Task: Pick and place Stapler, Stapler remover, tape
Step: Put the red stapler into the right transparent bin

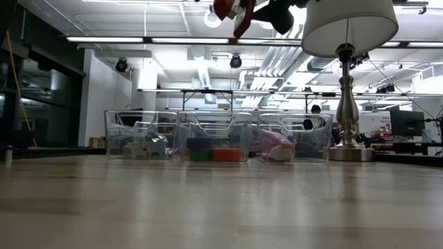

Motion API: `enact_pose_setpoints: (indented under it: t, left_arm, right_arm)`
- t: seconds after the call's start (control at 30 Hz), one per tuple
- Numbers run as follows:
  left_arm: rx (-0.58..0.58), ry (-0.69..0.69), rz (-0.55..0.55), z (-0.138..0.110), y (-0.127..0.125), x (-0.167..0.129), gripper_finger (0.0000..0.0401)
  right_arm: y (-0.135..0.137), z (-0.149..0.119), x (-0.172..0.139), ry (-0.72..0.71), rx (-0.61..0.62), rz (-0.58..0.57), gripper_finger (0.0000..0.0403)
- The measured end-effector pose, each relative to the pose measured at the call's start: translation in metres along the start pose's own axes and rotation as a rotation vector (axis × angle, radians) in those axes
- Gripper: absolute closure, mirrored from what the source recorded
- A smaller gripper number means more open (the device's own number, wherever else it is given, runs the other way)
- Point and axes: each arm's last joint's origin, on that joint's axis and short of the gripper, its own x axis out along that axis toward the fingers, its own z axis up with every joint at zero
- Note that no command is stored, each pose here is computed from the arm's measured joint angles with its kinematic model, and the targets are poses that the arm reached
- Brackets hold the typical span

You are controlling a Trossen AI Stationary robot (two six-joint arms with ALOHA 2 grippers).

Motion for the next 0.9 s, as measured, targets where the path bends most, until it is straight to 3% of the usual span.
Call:
enact_pose_setpoints:
  t: [0.3,0.9]
  left_arm:
    - [0.090,-0.075,-0.072,0.008,-0.005,-0.003,0.0198]
    - [0.096,-0.097,-0.062,0.010,-0.006,0.001,0.0198]
  right_arm:
    - [0.004,0.008,-0.001,-0.080,-0.060,0.115,0.0111]
    - [-0.013,0.004,-0.006,-0.034,-0.006,-0.005,0.0111]
